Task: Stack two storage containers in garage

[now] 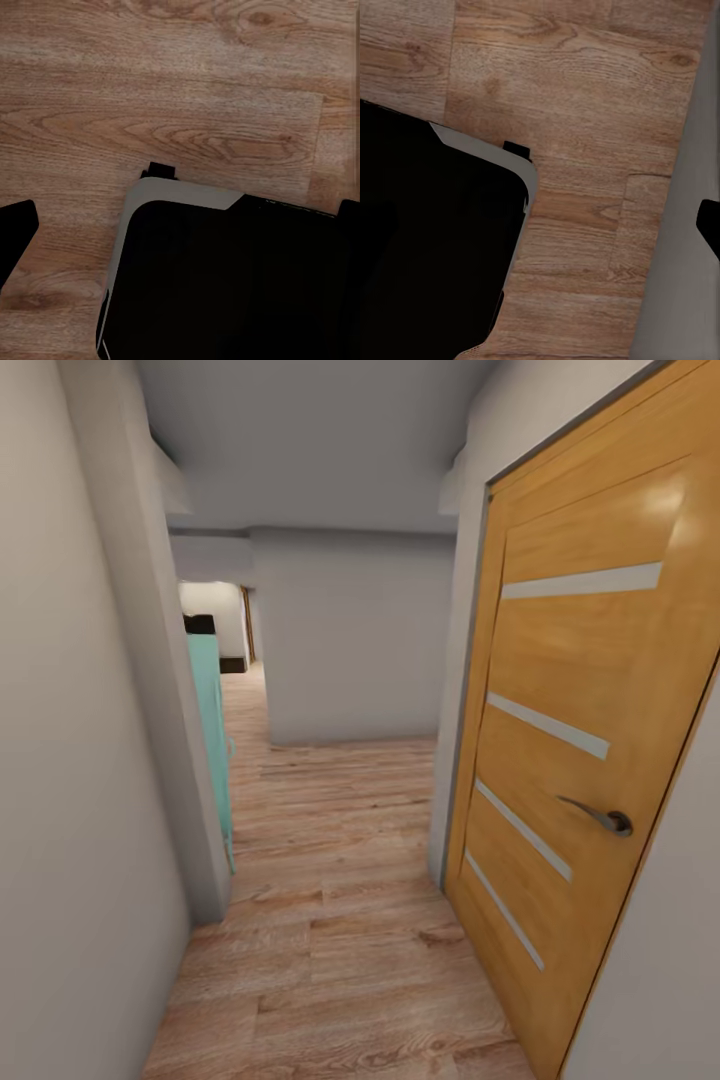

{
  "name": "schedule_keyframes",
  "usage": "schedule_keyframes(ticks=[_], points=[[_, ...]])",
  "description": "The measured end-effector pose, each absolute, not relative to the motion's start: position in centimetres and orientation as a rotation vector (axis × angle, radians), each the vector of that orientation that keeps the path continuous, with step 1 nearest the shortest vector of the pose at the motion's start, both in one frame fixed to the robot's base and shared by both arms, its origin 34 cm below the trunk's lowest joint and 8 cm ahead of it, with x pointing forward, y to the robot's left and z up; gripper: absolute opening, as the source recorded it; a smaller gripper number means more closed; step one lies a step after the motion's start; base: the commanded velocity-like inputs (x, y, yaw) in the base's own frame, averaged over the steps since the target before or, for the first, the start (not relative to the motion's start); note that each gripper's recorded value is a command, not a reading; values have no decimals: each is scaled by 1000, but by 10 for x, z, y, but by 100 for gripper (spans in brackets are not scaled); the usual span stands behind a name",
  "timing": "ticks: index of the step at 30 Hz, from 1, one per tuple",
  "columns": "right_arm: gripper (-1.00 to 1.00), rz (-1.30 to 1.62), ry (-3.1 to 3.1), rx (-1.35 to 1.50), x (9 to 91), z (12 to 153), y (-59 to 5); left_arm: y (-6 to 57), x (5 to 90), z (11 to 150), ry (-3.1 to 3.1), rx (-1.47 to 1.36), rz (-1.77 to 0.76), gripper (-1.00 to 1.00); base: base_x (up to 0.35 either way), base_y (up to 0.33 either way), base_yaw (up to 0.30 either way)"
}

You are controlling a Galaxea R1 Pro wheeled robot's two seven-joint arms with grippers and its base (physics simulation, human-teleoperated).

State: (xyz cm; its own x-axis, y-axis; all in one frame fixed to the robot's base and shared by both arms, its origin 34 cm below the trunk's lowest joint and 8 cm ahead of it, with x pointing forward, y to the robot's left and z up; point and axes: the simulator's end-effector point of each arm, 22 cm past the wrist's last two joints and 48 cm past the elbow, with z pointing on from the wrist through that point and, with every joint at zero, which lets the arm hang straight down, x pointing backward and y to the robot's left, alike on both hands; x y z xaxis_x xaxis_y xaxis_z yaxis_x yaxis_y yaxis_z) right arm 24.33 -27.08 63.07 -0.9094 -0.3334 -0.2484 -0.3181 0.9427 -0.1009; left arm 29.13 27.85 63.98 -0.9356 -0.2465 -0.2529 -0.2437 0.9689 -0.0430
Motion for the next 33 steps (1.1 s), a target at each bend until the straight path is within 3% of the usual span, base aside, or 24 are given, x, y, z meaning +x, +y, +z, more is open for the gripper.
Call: schedule_keyframes(ticks=[14,26,33], points=[[100,-84,2832,-492,244,631,-271,278,291,640,2860,-362,-16,100,321,0,5],[100,-85,2837,-481,243,631,-271,279,291,640,2860,-362,-16,100,321,0,224],[100,-85,2835,-481,243,631,-271,278,291,640,2860,-362,-16,100,321,0,48]])
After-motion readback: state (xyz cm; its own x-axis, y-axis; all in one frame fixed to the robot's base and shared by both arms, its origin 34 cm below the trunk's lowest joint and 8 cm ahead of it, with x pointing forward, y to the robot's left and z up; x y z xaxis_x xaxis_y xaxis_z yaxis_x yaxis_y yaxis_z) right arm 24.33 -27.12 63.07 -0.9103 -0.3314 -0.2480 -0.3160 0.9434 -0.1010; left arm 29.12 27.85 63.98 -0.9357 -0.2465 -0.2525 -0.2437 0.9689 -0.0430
